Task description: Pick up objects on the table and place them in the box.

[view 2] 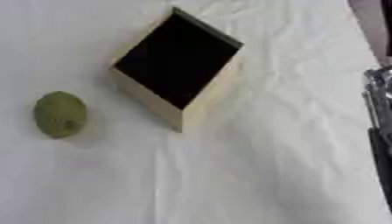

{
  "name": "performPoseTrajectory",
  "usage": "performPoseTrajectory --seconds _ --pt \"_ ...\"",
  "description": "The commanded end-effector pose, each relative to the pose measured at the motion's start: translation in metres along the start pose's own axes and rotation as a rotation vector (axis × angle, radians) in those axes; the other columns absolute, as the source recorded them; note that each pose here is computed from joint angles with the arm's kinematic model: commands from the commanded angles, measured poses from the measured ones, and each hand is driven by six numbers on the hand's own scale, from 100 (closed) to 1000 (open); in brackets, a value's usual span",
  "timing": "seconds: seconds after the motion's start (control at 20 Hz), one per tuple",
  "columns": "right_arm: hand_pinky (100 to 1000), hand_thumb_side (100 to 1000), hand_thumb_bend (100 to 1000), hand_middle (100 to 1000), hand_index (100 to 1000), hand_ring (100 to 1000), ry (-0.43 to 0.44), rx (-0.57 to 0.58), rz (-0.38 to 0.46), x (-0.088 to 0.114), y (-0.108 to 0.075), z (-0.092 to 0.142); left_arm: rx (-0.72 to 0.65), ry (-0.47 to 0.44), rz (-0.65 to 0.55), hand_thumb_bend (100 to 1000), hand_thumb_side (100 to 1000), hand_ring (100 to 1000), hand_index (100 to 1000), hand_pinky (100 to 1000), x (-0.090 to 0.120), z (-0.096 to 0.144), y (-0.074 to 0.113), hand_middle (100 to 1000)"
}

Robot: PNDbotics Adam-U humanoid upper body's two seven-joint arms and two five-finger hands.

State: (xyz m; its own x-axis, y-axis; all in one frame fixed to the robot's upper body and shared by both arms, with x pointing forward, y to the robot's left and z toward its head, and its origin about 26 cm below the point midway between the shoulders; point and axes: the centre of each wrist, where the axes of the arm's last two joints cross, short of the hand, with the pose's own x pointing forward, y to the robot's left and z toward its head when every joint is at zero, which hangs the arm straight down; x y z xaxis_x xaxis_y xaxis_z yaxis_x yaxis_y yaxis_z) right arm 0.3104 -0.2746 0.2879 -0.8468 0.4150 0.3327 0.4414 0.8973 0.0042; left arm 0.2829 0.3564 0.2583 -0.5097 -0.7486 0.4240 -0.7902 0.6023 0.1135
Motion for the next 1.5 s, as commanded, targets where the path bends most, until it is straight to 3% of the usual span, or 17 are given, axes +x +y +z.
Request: performPoseTrajectory --seconds 0.05,0.2,0.25,0.3,0.9,1.05,1.25,1.5 --pt "822 623 396 699 846 712 -0.045 0.007 0.016 0.007 -0.005 -0.008 -0.067 -0.099 -0.054 375 522 560 720 635 0.007 -0.011 0.006 518" --pt "821 623 397 699 846 712 -0.045 0.009 0.018 0.007 -0.005 -0.008 -0.16 -0.164 -0.108 371 528 568 734 646 0.008 -0.011 0.007 526" --pt "821 623 397 699 846 712 -0.047 0.011 0.019 0.007 -0.005 -0.009 -0.2 -0.185 -0.125 478 503 580 760 663 0.008 -0.01 0.006 533" --pt "821 622 398 699 846 712 -0.047 0.013 0.02 0.007 -0.005 -0.009 -0.245 -0.21 -0.138 355 550 582 766 667 0.008 -0.008 0.005 542" --pt "821 622 396 700 846 711 -0.045 0.034 0.021 0.007 -0.004 -0.008 -0.765 -0.552 -0.316 326 608 687 890 747 0.014 0.003 -0.002 671" --pt "821 622 393 699 846 711 -0.044 0.035 0.021 0.007 -0.004 -0.007 -0.851 -0.594 -0.358 340 596 705 902 753 0.013 0.008 -0.004 697" --pt "821 622 391 700 846 711 -0.041 0.037 0.02 0.007 -0.004 -0.007 -1.017 -0.629 -0.413 361 601 721 913 762 0.02 -0.003 -0.007 720" --pt "822 622 390 700 846 711 -0.039 0.036 0.022 0.007 -0.004 -0.006 -1.114 -0.629 -0.442 357 577 741 928 772 0.022 -0.008 -0.006 750"
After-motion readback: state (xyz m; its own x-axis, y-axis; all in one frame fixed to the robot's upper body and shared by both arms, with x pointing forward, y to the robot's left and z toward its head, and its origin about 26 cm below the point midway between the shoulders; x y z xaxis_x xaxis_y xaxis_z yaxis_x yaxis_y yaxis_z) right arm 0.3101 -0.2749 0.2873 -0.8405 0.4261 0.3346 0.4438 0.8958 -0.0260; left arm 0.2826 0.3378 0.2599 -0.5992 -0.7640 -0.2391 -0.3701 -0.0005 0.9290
